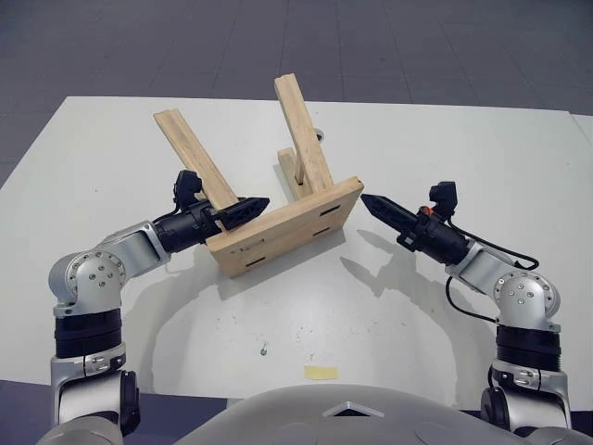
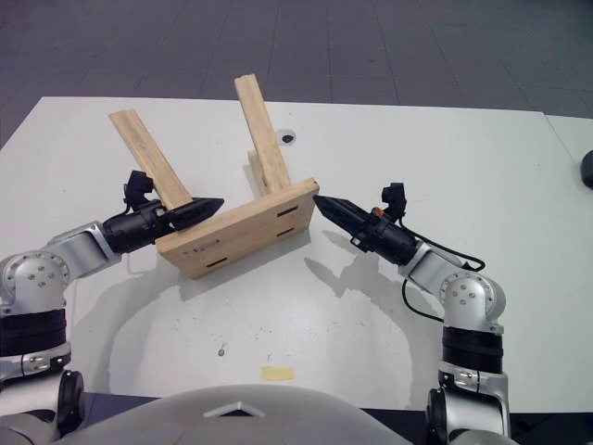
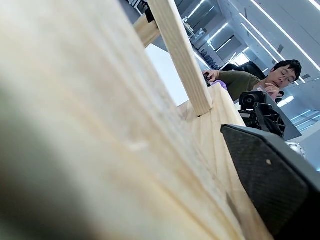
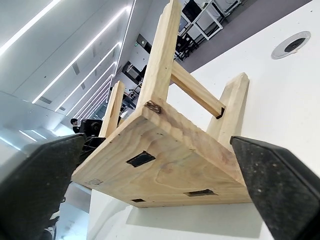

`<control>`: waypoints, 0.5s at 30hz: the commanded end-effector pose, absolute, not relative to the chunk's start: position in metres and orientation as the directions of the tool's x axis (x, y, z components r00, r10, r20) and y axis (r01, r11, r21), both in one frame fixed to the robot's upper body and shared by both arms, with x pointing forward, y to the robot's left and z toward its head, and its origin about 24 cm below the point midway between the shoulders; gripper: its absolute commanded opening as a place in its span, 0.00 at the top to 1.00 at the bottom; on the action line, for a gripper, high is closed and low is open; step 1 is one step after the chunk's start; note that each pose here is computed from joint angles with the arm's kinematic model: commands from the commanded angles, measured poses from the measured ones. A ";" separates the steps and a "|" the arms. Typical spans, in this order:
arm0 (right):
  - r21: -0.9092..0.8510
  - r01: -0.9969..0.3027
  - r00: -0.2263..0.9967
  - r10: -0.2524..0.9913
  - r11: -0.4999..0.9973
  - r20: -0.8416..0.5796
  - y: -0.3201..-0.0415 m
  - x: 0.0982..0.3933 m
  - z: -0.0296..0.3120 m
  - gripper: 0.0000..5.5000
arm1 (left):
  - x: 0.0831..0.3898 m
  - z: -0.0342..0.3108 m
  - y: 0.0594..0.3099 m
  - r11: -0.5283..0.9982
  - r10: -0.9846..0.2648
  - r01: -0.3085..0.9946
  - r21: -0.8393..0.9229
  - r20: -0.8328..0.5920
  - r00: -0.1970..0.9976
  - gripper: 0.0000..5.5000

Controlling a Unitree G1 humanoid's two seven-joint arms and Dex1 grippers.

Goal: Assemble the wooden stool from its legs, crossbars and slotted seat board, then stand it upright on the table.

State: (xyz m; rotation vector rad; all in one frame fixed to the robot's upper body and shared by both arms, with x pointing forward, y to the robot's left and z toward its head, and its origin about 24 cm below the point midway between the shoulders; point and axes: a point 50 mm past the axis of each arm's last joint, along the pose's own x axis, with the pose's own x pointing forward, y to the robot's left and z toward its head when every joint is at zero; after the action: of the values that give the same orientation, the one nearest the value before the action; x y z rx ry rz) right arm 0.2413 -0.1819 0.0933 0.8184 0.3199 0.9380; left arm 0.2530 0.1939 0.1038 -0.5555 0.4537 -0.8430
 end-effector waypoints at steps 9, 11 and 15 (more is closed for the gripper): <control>0.582 -0.734 0.422 0.906 0.350 -0.013 -0.203 0.245 0.097 0.02 | 0.282 0.096 0.137 0.413 -0.910 0.740 -0.531 -0.217 0.352 0.02; 0.598 -0.751 0.331 0.943 0.280 -0.027 -0.205 0.235 0.099 0.02 | 0.286 0.096 0.140 0.422 -0.906 0.739 -0.525 -0.221 0.360 0.02; 0.613 -0.742 0.317 0.948 0.272 -0.038 -0.210 0.232 0.098 0.02 | 0.280 0.099 0.162 0.445 -0.893 0.719 -0.534 -0.197 0.406 0.02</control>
State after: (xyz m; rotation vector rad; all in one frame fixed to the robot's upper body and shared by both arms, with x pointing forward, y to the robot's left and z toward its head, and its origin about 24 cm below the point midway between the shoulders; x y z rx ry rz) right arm 0.2362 -0.2092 0.1007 0.5355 0.4080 1.1808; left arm 0.2842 0.1394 0.1059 -0.4133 0.4646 -1.1412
